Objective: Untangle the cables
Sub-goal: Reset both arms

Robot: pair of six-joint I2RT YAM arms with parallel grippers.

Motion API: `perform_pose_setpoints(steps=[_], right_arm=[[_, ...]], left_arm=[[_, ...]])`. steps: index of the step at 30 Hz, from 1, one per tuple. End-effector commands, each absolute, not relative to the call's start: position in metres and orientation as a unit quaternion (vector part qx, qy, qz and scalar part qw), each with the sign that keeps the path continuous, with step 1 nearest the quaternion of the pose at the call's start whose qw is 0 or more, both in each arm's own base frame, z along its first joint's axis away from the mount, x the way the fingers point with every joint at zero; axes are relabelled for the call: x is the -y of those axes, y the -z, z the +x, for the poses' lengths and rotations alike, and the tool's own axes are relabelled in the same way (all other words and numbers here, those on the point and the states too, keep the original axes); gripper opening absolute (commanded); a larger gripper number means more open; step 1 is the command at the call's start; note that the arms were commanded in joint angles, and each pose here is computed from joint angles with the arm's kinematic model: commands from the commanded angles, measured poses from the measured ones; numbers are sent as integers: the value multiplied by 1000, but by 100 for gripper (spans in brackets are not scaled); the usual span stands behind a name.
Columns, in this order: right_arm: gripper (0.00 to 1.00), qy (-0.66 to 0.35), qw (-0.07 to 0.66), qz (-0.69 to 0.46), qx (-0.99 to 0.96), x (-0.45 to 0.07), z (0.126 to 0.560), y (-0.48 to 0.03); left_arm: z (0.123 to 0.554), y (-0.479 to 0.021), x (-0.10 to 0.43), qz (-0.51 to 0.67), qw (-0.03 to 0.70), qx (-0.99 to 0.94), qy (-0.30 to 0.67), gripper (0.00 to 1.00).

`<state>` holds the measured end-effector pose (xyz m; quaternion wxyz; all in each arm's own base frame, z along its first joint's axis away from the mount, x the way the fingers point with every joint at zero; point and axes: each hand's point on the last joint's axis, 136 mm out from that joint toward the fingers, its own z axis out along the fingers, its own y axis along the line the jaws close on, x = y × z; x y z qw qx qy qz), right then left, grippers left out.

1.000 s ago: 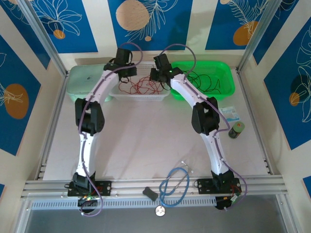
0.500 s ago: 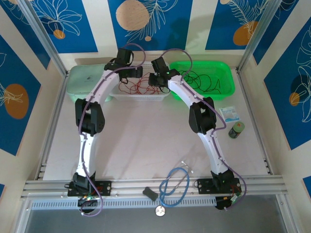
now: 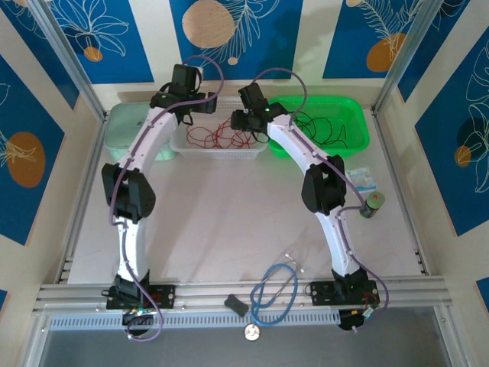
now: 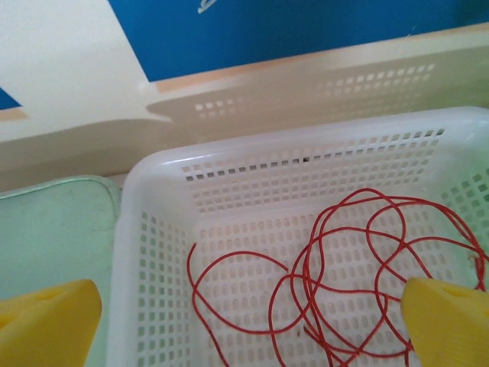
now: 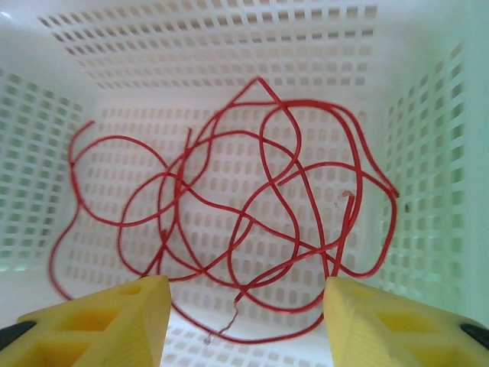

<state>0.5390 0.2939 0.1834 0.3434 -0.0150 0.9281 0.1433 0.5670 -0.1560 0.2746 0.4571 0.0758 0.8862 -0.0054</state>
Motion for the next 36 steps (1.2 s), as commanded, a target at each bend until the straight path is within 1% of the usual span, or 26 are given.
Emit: perform_pose_setpoints(steps=[1, 4, 8, 14, 19, 20, 21, 23, 26, 30, 33, 36], right_arm=[[59, -137, 381, -17, -914, -281, 520, -242], [60, -131, 396, -16, -909, -269, 504, -259], [60, -134, 423, -6, -896, -247, 475, -275], [60, -115, 450, 7, -886, -196, 418, -277], [60, -98, 475, 42, -874, -138, 372, -255], [60, -97, 481, 52, -870, -126, 366, -249], [62, -94, 488, 65, -865, -111, 358, -241], [63, -84, 502, 89, -856, -84, 345, -224], [65, -52, 528, 128, -838, -43, 328, -200], [65, -33, 554, 86, -827, -27, 316, -162], [65, -2, 578, 47, -814, -23, 310, -146], [65, -2, 602, 49, -797, -16, 307, -136]], left_arm=[[538, -349, 143, 69, 529, -846, 5, 100], [511, -374, 131, 63, 563, -824, 2, 100], [469, -394, 113, 53, 605, -794, 0, 100], [402, -394, 87, 34, 659, -751, 7, 100], [356, -358, 58, -3, 669, -743, -10, 100], [351, -346, 56, -2, 668, -744, -14, 100], [344, -336, 55, 7, 671, -741, -16, 100], [334, -311, 48, 3, 669, -742, -25, 100], [328, -274, 38, -6, 659, -750, -50, 100], [327, -223, 18, -40, 662, -742, -94, 100], [326, -184, 6, -55, 662, -737, -122, 100], [337, -152, 10, -23, 648, -749, -133, 100]])
